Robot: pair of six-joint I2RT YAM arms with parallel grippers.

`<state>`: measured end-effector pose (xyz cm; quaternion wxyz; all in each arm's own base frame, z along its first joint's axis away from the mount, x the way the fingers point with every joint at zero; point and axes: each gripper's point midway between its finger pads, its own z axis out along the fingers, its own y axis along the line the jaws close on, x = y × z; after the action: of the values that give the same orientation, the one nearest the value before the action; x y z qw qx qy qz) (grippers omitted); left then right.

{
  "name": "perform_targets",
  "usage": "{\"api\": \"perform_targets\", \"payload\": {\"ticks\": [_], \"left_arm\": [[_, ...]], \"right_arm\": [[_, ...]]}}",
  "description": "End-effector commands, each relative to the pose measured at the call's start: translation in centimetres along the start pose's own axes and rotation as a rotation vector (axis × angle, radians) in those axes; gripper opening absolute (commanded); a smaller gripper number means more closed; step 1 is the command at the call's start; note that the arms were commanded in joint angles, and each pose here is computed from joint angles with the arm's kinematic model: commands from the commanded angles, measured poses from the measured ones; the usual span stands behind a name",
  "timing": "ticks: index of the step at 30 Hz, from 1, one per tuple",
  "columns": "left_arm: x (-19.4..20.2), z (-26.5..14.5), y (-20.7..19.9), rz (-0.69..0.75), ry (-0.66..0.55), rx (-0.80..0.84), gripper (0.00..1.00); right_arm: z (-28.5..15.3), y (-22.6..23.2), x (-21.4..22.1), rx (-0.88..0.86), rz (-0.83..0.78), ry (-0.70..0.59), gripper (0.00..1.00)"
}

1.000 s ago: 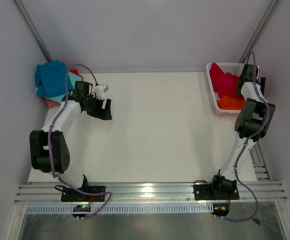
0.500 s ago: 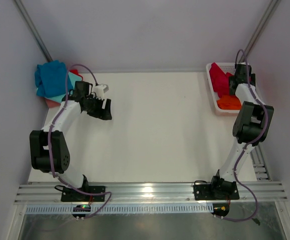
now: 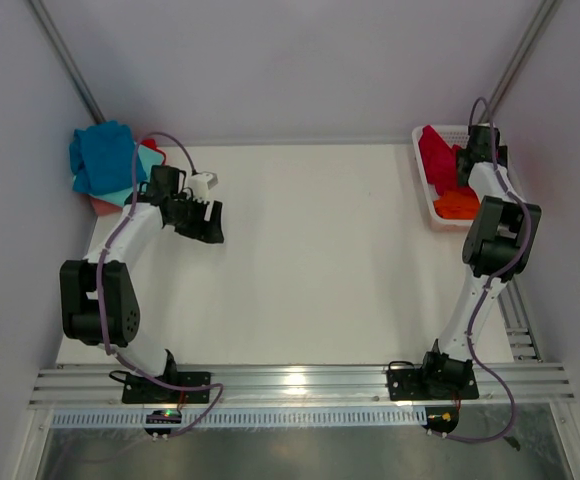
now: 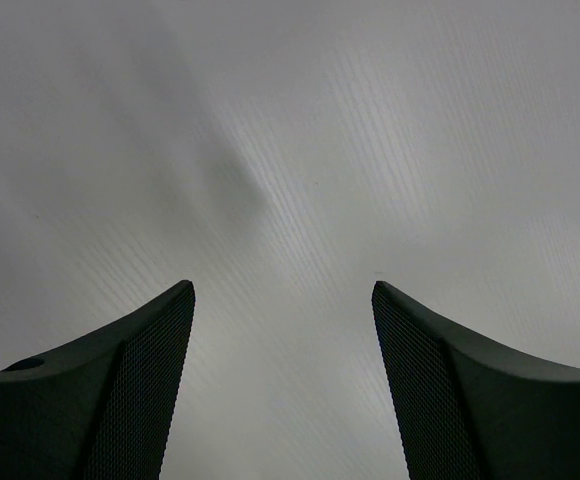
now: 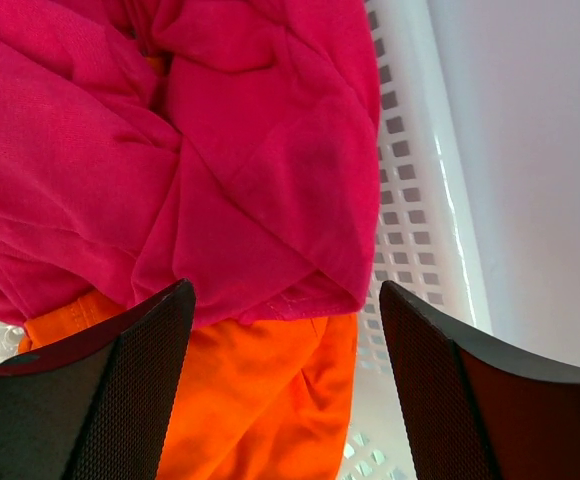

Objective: Fold and stack the t-shirts
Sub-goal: Grab the tshirt from the pile

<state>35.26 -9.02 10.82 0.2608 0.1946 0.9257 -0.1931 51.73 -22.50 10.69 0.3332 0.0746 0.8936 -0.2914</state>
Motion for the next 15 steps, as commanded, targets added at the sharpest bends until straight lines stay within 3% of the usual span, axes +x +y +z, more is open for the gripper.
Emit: {"api": "perform_targets", "payload": {"ticks": [1, 6, 9, 10, 11, 13, 14, 15], "left_arm": [[-0.7, -0.8, -0.5, 0.014, -0.040, 0.008, 0.74], [-0.6, -0.7, -0.7, 0.012, -0.038, 0.014, 0.73], [-0.5, -0.7, -0.6, 0.010, -0.036, 0.015, 0.73], [-0.5, -0.6, -0.7, 0.012, -0.034, 0.016, 0.73], [-0.4, -0.6, -0.7, 0.010, -0.033, 0.018, 0.73], [-0.4, -0.6, -0.7, 0.009, -0.035, 0.017, 0.72], [-0.4, -0.6, -0.7, 0.009, -0.034, 0.019, 0.72], [-0.4, -0.6, -0.7, 0.009, -0.034, 0.020, 0.72]], "right_arm": [[0.1, -0.6, -1.7, 0.015, 0.032, -0.037, 0.78], [1.1, -0.7, -1.2, 0.048, 0.015, -0.031, 0.77], [1.4, -0.9, -1.0, 0.064, 0.012, -0.027, 0.69], [1.5, -0.9, -1.0, 0.067, 0.013, -0.026, 0.63], [1.5, -1.0, -1.1, 0.067, 0.014, -0.027, 0.49], [1.8, -0.7, -0.8, 0.045, 0.017, -0.016, 0.33], [1.8, -0.8, -0.7, 0.040, 0.024, -0.015, 0.07], [1.8, -0.8, -0.7, 0.038, 0.030, -0.014, 0.03]]}}
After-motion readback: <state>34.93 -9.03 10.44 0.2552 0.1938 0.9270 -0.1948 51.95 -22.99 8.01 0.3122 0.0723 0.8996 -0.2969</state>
